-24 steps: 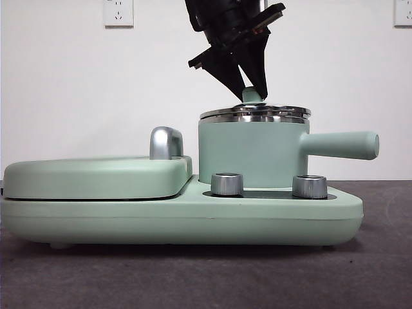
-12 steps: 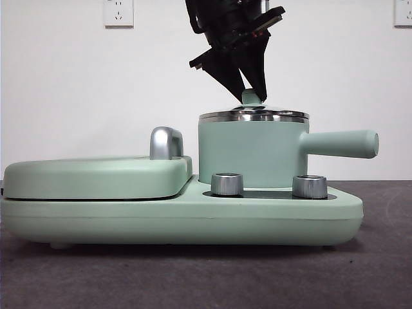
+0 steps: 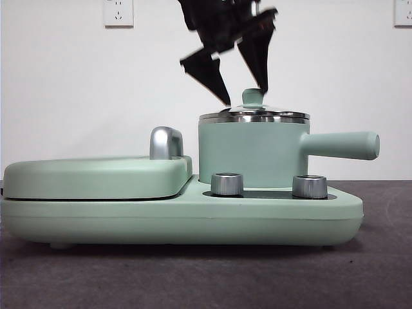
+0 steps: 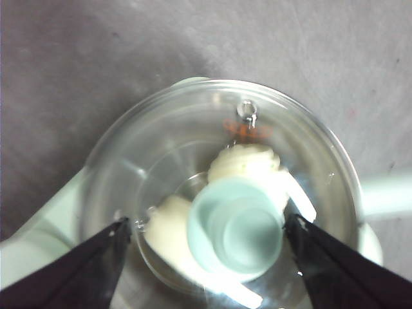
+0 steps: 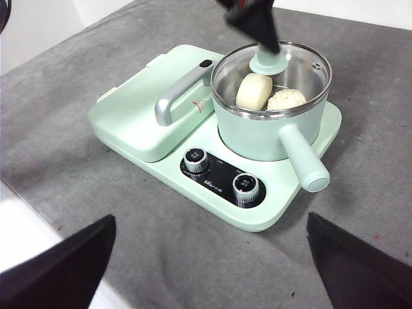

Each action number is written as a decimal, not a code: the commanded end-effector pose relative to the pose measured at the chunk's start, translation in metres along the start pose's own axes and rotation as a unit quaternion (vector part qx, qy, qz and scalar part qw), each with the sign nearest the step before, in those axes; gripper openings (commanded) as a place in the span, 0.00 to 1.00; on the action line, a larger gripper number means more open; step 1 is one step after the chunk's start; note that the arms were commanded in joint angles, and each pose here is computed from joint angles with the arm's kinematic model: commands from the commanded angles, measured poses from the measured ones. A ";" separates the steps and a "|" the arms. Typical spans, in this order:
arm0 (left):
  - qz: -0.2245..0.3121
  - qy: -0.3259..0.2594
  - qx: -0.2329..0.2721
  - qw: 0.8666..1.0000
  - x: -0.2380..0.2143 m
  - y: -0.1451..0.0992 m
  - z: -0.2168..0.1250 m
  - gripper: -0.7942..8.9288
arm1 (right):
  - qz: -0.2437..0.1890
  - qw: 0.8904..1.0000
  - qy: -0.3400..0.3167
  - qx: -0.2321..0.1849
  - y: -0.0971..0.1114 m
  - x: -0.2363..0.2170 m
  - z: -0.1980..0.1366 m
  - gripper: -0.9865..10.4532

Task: Put the buns in a small steamer

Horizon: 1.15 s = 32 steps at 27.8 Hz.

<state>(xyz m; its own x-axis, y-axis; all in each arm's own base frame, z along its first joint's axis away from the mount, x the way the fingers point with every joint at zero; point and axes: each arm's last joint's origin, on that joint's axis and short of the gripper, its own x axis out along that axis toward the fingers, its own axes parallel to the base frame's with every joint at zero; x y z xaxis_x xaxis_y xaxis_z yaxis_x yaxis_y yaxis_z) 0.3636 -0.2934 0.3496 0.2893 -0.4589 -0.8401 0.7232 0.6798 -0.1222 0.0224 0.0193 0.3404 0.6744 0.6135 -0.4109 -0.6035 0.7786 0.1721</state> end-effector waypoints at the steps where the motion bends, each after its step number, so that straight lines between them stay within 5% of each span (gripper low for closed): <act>1: -0.002 -0.004 -0.030 1.000 -0.018 -0.007 -0.001 0.51 | 0.001 1.000 -0.009 0.001 0.001 -0.002 0.002 0.50; 11: -0.009 -0.086 -0.051 0.995 -0.150 -0.038 -0.030 0.50 | 0.006 1.000 -0.010 0.002 0.001 -0.002 0.003 0.50; 21: 0.007 0.053 -0.072 0.996 -0.173 -0.035 -0.167 0.49 | 0.037 0.999 -0.031 -0.008 0.003 -0.002 0.007 0.50; 25: 0.016 -0.036 -0.072 0.997 -0.174 -0.034 -0.208 0.49 | 0.038 0.999 -0.031 -0.010 0.003 -0.002 0.007 0.50; 32: 0.027 -0.184 -0.084 0.979 -0.173 -0.037 -0.284 0.49 | 0.038 0.999 -0.031 -0.009 0.003 -0.002 0.007 0.50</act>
<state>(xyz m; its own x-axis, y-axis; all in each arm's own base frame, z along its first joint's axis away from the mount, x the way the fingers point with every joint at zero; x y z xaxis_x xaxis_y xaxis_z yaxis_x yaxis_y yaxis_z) 0.1110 -0.0776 0.3547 0.5458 -0.5657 -0.6181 0.6036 0.7771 -0.1783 0.0230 0.0215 0.3452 0.6523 0.6681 -0.3580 -0.6521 0.7354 0.1843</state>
